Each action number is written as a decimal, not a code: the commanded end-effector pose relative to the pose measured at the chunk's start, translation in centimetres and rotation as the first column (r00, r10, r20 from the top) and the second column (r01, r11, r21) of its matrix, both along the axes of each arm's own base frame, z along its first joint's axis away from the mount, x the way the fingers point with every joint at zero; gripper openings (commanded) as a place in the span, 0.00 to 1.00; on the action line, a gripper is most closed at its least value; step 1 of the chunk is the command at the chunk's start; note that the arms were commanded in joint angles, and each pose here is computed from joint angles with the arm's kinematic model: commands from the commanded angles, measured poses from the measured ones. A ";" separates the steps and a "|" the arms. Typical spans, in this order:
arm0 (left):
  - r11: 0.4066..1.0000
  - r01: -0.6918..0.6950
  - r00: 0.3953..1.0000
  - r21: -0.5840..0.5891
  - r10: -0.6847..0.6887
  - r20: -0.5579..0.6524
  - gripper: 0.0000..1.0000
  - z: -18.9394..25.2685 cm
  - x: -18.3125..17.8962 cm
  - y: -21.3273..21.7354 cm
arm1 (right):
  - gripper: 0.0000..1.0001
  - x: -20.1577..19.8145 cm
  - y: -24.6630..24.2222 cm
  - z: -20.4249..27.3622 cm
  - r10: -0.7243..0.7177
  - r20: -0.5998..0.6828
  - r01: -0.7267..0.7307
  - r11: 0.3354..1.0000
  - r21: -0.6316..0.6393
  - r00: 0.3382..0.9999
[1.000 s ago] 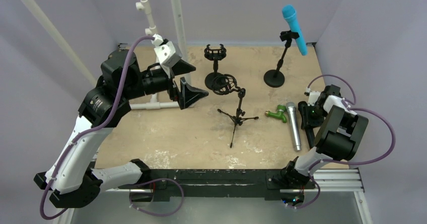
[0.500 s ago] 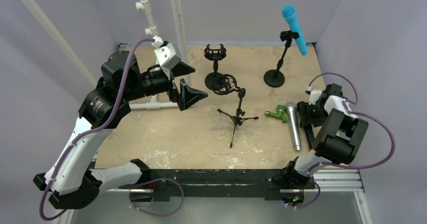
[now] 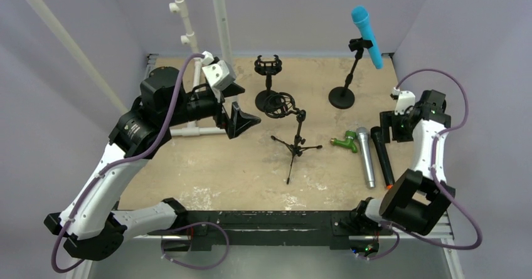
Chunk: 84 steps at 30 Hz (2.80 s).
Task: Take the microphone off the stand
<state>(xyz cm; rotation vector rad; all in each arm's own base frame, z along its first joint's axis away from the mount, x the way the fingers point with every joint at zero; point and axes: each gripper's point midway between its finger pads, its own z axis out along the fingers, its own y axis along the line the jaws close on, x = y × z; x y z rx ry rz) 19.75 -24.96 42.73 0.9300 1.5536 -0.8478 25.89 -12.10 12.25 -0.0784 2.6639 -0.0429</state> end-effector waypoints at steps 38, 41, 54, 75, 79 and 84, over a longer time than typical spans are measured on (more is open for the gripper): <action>0.987 -0.065 0.997 0.149 0.059 0.043 1.00 -7.6 5.4 -1.2 | 0.57 0.8 33.8 12.5 0.657 0.704 -0.961 0.236 0.147 0.269; 0.985 -0.067 0.997 0.159 0.061 0.044 1.00 -7.8 5.3 -1.0 | 0.53 1.1 34.6 12.5 0.650 0.714 -0.964 0.219 0.153 0.261; 0.980 -0.085 0.996 0.178 0.078 0.045 1.00 -8.8 5.1 -0.2 | 0.03 1.7 36.1 13.9 0.598 0.732 -0.943 0.261 0.207 0.327; 0.987 0.049 0.999 0.154 -0.052 0.015 1.00 -8.4 2.7 -1.2 | 0.00 1.1 35.4 24.4 0.544 0.748 -0.916 0.336 0.221 0.380; 0.989 0.095 0.995 0.111 -0.092 -0.032 0.97 -7.8 2.4 -2.3 | 0.00 0.4 35.6 26.5 0.522 0.767 -0.920 0.312 0.236 0.373; 0.985 0.170 0.983 0.035 -0.167 -0.082 0.93 -7.3 2.2 -4.4 | 0.00 -0.4 35.9 28.8 0.496 0.791 -0.929 0.275 0.250 0.359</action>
